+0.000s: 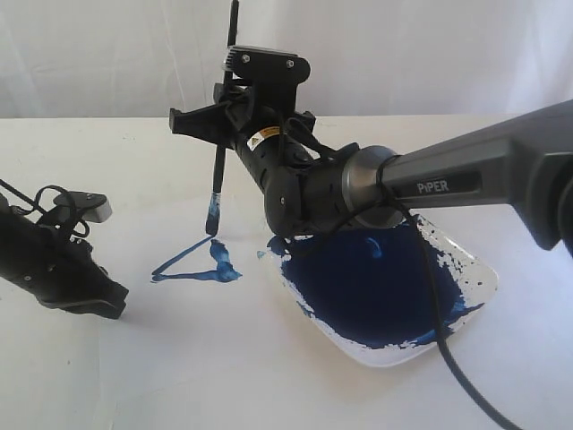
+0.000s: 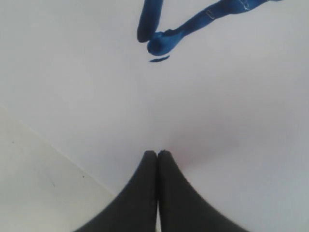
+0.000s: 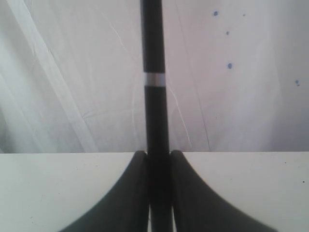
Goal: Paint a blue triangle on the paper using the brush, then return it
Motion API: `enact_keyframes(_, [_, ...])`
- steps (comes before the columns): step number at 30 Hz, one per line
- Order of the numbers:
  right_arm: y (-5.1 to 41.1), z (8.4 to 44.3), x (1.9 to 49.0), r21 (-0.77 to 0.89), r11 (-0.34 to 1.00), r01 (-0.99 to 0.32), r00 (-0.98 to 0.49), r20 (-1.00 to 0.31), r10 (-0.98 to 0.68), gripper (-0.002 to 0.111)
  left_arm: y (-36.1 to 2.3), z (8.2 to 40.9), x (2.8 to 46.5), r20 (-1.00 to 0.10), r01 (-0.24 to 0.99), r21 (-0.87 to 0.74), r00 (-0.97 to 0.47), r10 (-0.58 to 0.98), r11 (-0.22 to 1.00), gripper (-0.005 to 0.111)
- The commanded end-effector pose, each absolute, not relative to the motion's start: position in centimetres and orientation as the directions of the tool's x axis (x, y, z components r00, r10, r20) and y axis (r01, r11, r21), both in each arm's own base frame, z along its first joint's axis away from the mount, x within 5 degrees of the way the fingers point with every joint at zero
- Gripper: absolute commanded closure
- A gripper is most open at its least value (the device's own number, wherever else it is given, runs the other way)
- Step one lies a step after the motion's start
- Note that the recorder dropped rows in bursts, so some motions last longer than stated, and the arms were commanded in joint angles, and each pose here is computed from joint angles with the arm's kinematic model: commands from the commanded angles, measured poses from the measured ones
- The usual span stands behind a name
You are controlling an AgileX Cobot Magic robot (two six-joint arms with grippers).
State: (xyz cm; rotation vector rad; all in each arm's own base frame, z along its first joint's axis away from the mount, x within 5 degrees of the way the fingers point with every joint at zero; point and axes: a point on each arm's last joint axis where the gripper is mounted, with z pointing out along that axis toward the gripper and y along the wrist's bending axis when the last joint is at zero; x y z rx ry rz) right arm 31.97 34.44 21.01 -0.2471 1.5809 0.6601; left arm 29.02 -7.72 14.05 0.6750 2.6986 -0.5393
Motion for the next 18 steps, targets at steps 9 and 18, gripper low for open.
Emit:
enact_keyframes(9, [34.3,21.3,32.1,0.262,0.808,-0.529,-0.118,-0.965,0.236,0.108,-7.8,13.9,28.7,-0.366,0.498,-0.301,-0.848,0.384,0.813,0.107])
enact_keyframes(18, [34.5,20.3,32.2,0.254,0.812,-0.526,-0.136,-0.967,0.215,0.108,-7.8,13.9,28.7,-0.366,0.498,-0.301,-0.848,0.384,0.813,0.107])
